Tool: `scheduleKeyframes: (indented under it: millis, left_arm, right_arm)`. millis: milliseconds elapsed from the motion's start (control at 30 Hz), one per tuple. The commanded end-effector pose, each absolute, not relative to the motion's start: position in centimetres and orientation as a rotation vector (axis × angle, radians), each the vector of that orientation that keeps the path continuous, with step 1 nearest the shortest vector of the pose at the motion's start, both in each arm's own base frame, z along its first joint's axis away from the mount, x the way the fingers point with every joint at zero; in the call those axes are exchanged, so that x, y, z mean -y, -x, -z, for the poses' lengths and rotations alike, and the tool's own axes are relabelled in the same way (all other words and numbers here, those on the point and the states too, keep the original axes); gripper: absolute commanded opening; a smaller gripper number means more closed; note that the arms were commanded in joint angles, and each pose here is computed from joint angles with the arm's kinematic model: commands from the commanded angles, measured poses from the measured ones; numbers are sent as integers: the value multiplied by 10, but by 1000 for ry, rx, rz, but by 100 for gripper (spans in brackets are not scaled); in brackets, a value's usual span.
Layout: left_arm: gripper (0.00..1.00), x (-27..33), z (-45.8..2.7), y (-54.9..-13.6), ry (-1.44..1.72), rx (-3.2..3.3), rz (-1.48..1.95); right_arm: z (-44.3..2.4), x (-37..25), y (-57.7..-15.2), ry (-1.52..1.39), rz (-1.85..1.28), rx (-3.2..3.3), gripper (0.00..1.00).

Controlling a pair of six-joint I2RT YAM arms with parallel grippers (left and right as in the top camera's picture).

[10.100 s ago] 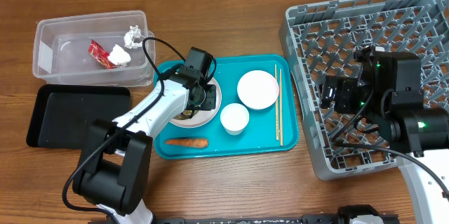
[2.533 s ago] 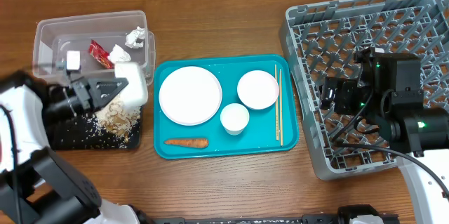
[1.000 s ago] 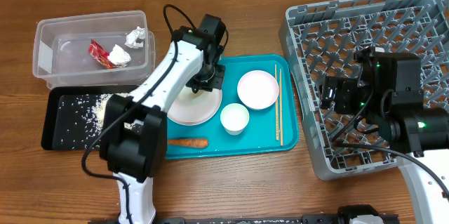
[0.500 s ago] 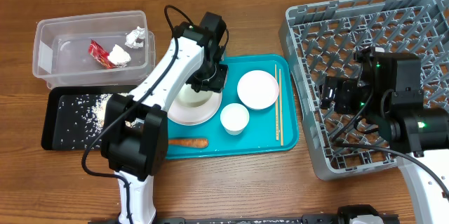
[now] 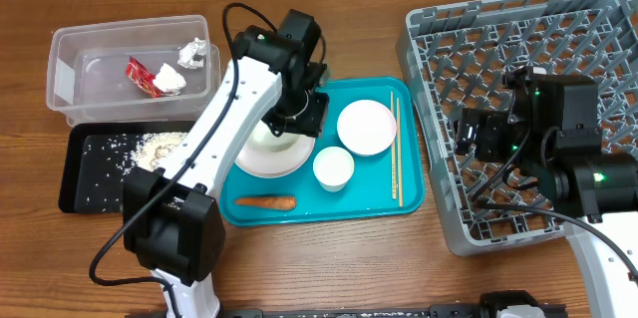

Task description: Sort waste into correct bins and load items into the dishwasher

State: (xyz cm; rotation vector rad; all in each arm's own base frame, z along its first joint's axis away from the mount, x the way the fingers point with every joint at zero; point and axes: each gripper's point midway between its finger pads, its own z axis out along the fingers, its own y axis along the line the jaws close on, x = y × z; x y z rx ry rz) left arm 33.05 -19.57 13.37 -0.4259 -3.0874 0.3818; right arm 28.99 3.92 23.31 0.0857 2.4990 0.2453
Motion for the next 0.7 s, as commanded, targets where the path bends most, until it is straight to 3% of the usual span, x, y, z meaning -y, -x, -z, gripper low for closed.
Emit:
scheduleKeyframes:
  millis: [0, 333, 367, 400, 433, 600, 667]
  left_arm:
    - [42, 211, -125, -310, 577, 3024, -387]
    - [41, 199, -64, -287, 564, 2946, -132]
    - [36, 199, -63, -287, 563, 2944, -131]
    - [19, 201, -62, -290, 566, 2957, -140]
    - [18, 203, -63, -292, 560, 2966, -144]
    - [19, 205, -63, -296, 551, 2984, -156]
    - [24, 209, -64, -295, 552, 2976, -190]
  right_arm:
    - [-245, -38, -293, -84, -241, -2466, 100]
    - [-244, -38, -291, -85, -240, -2472, 100]
    - [-244, -38, -291, -85, -240, -2472, 100]
    - [-244, -38, -291, -85, -240, -2472, 100]
    - [-244, -38, -291, -85, -240, -2472, 100]
    - [-243, -38, -291, -85, -240, -2476, 100]
    - [-243, -38, -291, -85, -240, -2476, 100]
